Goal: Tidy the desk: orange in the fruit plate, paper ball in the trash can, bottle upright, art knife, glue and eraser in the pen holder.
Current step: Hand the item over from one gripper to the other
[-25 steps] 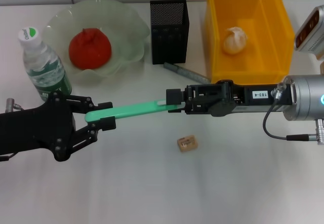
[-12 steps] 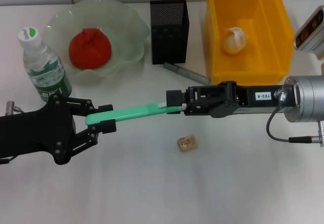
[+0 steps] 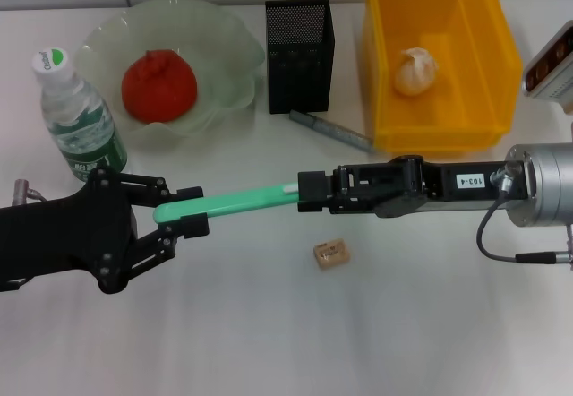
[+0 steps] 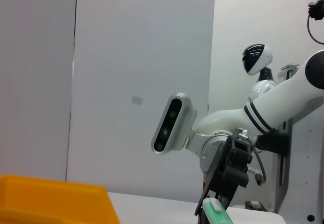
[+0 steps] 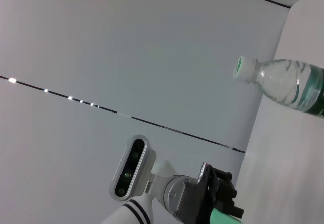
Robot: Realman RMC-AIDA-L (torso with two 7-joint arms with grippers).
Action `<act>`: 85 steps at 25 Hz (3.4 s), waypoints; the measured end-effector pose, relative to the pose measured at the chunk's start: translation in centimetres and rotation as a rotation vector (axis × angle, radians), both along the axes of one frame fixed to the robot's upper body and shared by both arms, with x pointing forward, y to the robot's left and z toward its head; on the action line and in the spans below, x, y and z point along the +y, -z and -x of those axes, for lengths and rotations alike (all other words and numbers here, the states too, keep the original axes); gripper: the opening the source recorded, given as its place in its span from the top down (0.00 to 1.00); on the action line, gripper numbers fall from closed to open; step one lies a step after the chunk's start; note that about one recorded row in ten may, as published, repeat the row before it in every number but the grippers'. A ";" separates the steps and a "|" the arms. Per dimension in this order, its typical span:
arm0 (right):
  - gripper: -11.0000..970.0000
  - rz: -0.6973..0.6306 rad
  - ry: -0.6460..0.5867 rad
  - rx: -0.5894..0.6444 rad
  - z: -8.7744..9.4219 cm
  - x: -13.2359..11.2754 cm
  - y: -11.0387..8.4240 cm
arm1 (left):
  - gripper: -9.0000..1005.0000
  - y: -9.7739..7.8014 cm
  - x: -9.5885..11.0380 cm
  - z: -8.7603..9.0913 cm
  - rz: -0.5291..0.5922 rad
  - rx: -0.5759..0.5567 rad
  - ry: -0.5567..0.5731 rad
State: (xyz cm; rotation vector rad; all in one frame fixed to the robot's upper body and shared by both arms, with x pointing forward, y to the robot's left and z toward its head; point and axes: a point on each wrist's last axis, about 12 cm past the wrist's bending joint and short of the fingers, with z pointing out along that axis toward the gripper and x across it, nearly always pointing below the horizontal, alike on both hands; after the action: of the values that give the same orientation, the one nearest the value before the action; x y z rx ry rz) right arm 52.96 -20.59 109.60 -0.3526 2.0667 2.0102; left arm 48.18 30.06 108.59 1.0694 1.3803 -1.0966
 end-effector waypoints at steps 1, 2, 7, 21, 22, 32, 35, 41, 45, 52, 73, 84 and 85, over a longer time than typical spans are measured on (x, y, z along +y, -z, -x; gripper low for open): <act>0.47 0.000 0.001 0.000 0.0 0.0 0.0 | 0.78 0.0 0.0 0.0 0.000 0.000 0.000; 0.47 0.000 0.003 -0.001 0.1 -0.1 0.1 | 0.78 0.0 0.0 0.0 0.002 -0.001 0.004; 0.47 -0.001 0.005 -0.003 0.2 -0.2 0.2 | 0.78 0.0 -0.2 0.2 0.008 -0.002 0.015; 0.47 -0.003 0.004 -0.009 0.0 0.0 0.0 | 0.77 0.1 -0.5 0.2 0.011 -0.013 0.019; 0.47 -0.003 0.005 -0.008 0.0 0.0 0.0 | 0.77 0.1 -0.4 0.2 0.011 -0.015 0.019; 0.61 0.002 0.007 0.000 0.1 0.0 0.1 | 0.77 0.1 -0.4 0.3 0.010 -0.025 0.018; 0.61 0.001 0.006 0.001 0.1 0.1 0.2 | 0.77 0.1 -0.4 0.3 0.010 -0.026 0.018; 0.61 0.002 0.010 0.005 0.1 0.0 0.2 | 0.77 0.2 -0.4 0.4 0.014 -0.029 0.014; 0.61 0.004 0.007 0.005 0.1 0.1 0.2 | 0.77 0.1 -0.6 0.3 0.015 -0.032 0.024; 0.61 0.001 0.005 0.004 0.3 0.0 0.3 | 0.77 0.1 -0.5 0.4 0.013 -0.038 0.024; 0.62 -0.005 0.005 0.005 0.3 0.1 0.3 | 0.77 0.1 -0.5 0.5 0.012 -0.049 0.028; 0.67 -0.005 0.006 0.006 0.1 0.3 0.2 | 0.77 0.1 -0.5 0.6 0.011 -0.059 0.028; 0.67 -0.005 0.007 0.007 0.1 0.3 0.2 | 0.77 0.1 -0.5 0.6 0.011 -0.059 0.028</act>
State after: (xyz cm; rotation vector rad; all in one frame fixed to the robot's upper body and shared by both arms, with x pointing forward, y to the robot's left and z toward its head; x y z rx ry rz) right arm 52.82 -20.32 109.39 -0.3372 2.0633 2.0147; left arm 47.61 29.61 108.44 1.1076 1.3147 -1.0833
